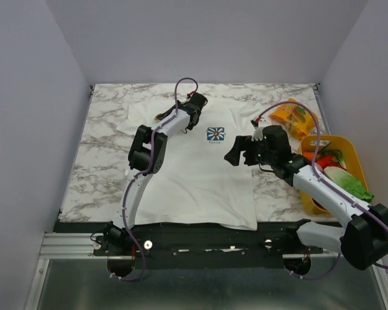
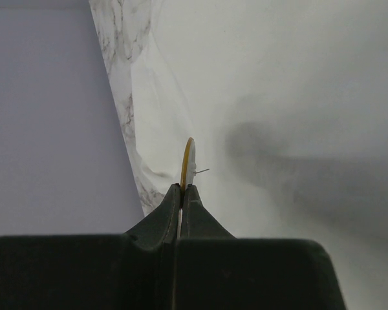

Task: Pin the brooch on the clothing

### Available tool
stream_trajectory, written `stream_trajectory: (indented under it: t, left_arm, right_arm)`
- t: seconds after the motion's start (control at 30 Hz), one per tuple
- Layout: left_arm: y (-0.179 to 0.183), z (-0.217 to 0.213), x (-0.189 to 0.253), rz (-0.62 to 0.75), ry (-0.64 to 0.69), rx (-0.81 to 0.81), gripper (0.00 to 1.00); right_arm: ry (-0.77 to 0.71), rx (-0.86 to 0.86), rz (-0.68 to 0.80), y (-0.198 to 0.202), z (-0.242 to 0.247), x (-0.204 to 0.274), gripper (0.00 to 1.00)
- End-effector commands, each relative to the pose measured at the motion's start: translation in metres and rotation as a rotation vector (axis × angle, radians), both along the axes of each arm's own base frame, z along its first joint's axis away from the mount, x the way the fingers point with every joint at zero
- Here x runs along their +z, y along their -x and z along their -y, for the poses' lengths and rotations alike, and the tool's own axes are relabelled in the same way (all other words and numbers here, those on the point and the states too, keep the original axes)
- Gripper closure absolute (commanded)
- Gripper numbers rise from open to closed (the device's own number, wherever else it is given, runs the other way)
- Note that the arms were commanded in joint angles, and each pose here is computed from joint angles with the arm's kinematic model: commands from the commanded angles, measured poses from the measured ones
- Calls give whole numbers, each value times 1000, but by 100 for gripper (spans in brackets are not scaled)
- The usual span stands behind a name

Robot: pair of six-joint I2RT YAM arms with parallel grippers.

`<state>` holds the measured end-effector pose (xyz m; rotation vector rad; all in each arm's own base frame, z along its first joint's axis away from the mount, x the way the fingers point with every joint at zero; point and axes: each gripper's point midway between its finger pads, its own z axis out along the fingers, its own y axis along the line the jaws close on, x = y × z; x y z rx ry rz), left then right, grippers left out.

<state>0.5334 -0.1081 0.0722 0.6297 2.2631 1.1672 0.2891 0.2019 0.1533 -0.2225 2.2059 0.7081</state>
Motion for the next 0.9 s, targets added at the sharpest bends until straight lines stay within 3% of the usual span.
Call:
stream_trajectory:
  t: [0.0, 0.7, 0.87]
  left_arm:
    - [-2, -4, -12, -8, -133, 17, 100]
    - [14, 46, -54, -76, -200, -96, 100]
    - [20, 61, -52, -65, -156, -113, 100]
  right_arm:
    - [-12, 4, -7, 3, 0, 6, 0]
    - [-5, 6, -9, 9, 4, 3, 0]
    - [-1, 3, -9, 9, 5, 2, 1]
